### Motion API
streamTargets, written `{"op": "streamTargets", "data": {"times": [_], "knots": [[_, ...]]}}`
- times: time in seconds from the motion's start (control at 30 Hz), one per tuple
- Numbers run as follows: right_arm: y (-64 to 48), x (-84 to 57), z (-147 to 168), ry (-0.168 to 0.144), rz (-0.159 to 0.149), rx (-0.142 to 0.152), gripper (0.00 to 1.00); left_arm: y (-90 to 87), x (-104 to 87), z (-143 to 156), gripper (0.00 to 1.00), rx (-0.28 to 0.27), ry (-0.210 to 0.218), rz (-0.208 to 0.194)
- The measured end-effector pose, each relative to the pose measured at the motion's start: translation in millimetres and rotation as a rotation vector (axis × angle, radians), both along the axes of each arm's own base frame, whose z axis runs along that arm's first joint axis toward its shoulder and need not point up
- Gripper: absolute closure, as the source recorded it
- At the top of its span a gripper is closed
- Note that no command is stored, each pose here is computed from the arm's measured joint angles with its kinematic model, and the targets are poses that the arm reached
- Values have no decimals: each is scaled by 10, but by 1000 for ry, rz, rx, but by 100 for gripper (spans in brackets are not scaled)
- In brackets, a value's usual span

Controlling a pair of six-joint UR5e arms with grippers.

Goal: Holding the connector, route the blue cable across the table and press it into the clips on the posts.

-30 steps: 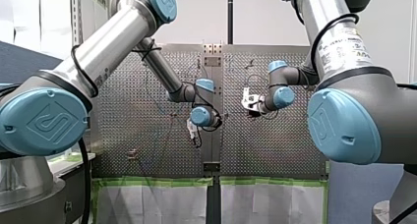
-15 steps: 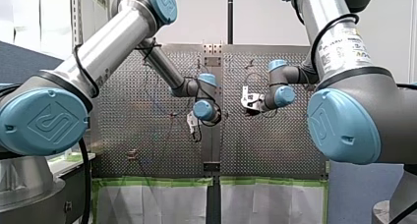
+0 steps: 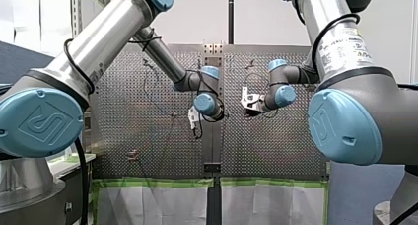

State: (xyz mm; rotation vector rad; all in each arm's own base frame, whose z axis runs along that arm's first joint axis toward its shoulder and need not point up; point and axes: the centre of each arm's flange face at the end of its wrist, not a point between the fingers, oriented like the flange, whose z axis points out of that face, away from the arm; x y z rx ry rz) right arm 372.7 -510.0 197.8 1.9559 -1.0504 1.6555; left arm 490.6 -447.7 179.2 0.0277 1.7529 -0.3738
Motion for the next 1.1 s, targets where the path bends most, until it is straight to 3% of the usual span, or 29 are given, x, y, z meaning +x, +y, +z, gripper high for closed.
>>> {"op": "streamTargets", "data": {"times": [0.43,0.63,0.9,1.1], "knots": [[-82,-19,122,-12,-1,-18,100,-126,-133,17,100,0,-4,-19],[-57,-14,287,-29,19,-29,100,-143,-175,8,100,7,2,-15],[85,12,206,-18,31,7,100,-122,-253,-90,100,12,11,-15],[127,3,127,-15,26,24,100,-64,-223,-146,100,-10,-9,1]]}}
